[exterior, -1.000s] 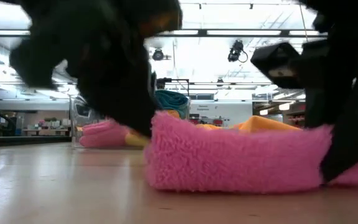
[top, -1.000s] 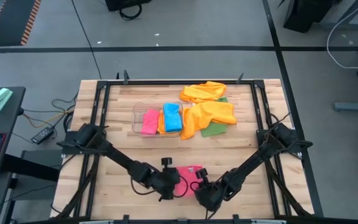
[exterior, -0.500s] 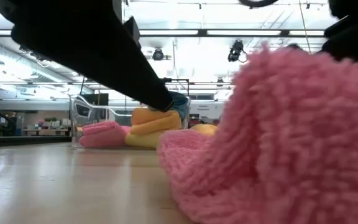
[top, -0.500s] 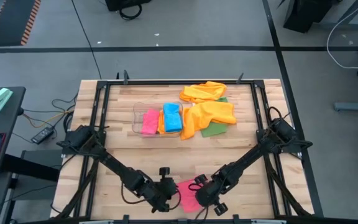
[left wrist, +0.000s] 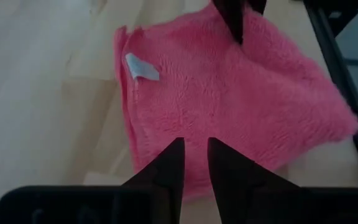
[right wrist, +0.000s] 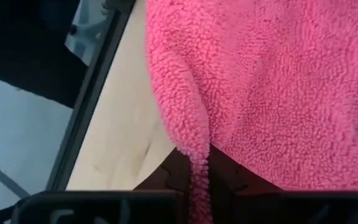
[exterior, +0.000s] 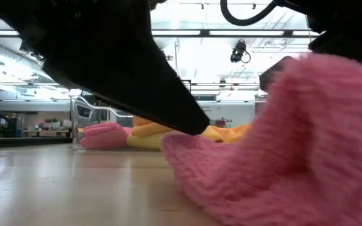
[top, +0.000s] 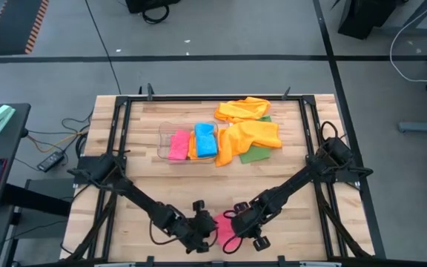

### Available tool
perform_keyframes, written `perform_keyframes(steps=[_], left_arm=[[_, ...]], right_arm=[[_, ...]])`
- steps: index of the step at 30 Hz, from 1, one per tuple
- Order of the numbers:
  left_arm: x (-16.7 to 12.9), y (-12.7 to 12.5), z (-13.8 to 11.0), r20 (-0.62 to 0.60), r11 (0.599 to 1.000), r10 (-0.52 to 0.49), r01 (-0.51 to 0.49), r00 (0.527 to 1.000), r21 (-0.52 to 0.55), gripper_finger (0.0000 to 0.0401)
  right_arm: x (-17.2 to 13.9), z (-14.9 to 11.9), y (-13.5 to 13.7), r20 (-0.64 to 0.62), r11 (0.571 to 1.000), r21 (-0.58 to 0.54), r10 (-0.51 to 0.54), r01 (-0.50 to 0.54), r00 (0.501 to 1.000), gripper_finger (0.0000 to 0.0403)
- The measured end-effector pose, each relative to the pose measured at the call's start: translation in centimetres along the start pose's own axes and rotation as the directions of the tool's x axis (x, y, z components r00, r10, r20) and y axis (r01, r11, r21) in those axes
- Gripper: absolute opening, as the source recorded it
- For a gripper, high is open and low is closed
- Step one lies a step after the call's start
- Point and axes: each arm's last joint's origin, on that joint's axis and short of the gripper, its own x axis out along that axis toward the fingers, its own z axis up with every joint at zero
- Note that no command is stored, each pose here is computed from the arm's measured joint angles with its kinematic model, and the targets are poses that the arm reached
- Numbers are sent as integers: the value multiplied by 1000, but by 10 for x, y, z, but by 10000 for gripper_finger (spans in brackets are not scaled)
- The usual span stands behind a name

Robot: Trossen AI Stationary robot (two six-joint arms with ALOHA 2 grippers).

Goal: Fold microfiber towels
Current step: Fold the pink microfiber cloth

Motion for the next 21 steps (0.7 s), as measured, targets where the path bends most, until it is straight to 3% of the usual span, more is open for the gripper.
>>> perform_keyframes(steps=[6,11,13,17,21], left_arm=[[-17,-19,-18,198,997,73,-67,977,-37,61],[-13,-9,-38,270,986,21,24,963,-163,41],[-8,-9,-40,292,987,14,33,956,-154,33],[2,-18,-40,284,996,13,14,959,-91,26],[11,-22,-45,195,997,61,-52,979,-48,44]], right_arm=[[0,1,-2,12,999,18,-37,37,999,37],[0,2,-3,33,998,18,-54,53,998,37],[-1,4,-4,44,998,23,-53,53,998,37],[-1,5,-6,53,996,44,-79,77,995,37],[-1,5,-6,52,995,63,-79,75,996,37]])
